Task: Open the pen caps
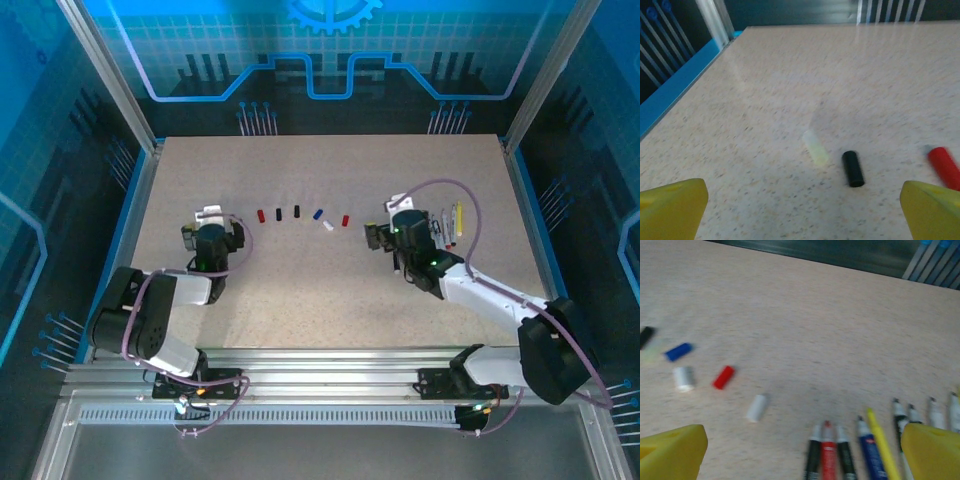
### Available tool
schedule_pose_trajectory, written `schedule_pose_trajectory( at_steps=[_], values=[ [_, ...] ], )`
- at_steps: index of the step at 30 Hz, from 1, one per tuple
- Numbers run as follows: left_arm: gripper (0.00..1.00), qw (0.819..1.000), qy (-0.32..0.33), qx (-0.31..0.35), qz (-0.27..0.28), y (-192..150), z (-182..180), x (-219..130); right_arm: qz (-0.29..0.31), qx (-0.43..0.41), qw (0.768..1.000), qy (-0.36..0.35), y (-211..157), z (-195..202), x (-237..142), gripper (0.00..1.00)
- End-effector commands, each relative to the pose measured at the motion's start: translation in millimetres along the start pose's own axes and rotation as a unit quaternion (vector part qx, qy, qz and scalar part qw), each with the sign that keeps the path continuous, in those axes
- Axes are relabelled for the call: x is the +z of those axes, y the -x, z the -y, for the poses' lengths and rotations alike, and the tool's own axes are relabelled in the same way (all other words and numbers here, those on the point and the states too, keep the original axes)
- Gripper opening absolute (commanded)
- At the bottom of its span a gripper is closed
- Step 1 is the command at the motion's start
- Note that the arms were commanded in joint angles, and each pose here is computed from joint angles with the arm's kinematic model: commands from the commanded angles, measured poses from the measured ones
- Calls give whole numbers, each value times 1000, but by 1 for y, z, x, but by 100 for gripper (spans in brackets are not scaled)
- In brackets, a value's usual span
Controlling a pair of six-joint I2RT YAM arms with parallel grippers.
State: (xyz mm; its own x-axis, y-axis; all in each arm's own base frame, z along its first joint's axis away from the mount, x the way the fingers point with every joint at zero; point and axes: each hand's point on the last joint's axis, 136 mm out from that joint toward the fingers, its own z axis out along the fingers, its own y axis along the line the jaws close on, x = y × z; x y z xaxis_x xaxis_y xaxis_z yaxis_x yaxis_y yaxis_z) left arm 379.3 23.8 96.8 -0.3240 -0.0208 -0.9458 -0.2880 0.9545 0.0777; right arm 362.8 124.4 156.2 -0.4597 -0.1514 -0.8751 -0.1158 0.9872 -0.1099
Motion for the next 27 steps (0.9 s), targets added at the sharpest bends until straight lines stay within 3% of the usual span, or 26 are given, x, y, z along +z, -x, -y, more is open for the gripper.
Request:
schedule_pose_trajectory(
  at_steps=[1,6,9,13,16,18,20,21,23,27],
  values=[
    [99,993,-60,-42,92,20,6,-22,35,21,998,-55,9,37,2,100],
    [99,995,-68,-42,62,9,9,-9,20,-24,990,-136,6,81,4,100],
    [100,995,-67,-37,62,10,9,-6,34,-38,986,-159,11,97,9,100],
    [99,996,-66,-33,59,10,11,-5,12,-31,985,-169,-11,113,23,100],
    [99,996,-66,-30,54,9,12,-4,43,13,991,-125,-34,114,37,100],
    [99,996,-64,-28,48,9,13,-2,99,25,991,-91,-40,111,42,100],
    [99,997,-64,-24,44,9,14,0,89,24,994,-59,-48,101,45,100],
    [99,997,-63,-23,44,9,14,0,108,20,992,-69,-47,104,45,100],
    [99,997,-63,-22,37,8,15,2,79,24,995,-51,-51,101,49,100],
    [99,997,-63,-26,20,7,15,8,81,23,995,-55,-49,102,51,100]
  ],
)
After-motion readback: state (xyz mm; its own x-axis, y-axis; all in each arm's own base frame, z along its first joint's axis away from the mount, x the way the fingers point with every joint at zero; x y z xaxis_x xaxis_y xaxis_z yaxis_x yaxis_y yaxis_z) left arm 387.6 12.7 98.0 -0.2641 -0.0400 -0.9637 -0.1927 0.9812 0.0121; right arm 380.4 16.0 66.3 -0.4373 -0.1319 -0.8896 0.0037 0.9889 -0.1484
